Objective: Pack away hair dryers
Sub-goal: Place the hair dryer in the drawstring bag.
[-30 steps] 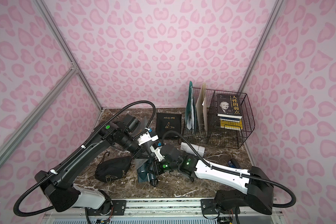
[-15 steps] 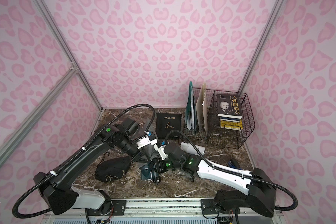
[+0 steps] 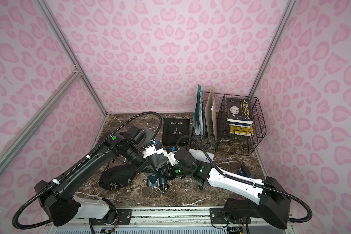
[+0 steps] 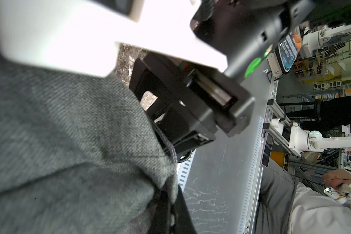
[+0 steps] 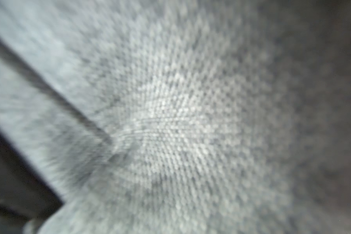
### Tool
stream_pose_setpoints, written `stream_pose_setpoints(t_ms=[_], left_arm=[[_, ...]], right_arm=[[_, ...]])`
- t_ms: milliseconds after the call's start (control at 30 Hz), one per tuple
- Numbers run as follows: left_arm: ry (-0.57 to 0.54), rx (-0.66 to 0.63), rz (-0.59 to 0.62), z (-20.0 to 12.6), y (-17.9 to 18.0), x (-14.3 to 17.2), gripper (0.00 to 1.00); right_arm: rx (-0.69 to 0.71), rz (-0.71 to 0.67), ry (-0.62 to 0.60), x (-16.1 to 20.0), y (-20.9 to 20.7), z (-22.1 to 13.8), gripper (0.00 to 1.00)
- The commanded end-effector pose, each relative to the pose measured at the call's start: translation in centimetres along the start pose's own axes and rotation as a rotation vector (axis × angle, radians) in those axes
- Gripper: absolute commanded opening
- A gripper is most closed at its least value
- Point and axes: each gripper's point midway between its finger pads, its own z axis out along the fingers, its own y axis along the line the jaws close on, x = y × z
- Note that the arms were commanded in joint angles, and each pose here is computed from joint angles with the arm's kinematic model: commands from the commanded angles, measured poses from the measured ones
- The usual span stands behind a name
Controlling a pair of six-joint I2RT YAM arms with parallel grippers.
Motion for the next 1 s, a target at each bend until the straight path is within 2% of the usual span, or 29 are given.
stream_pose_setpoints(t_ms=[0,267,433,567,867,933,967], left_arm=[[0.002,-0.007,-0.021,0.4,0.5,-0.2,0.02],[0.025,-0.026,-0.048,0.7,1.3,-0.5,0.02],[0.020,-0.011,-0.050,0.6,1.0,-0.8,0.02],[0.018,-0.004,-0.050,0.5,0.9,-1.0,0.02],[0.014,0.029,-0.050,0.5,0.3,-1.2,0.02],[0.011,0.028,-0.047,0.5,0.3,-1.3,0.01],[0.012,0.016,-0.051,0.5,0.6,-1.3,0.02]], right_arm=[[-0.033,-0.014,0.002,-0.4,0.7,0.4,0.15],[0.036,0.007,0.096,1.2,-1.3,1.2,0.18],[0.058,0.015,0.141,1.9,-1.9,1.7,0.26],[0.064,0.014,0.156,2.0,-1.9,1.7,0.37],[0.068,0.011,0.162,1.9,-1.8,1.7,0.40],[0.067,0.007,0.159,1.8,-1.7,1.7,0.36],[0.063,0.003,0.155,1.7,-1.5,1.6,0.28]])
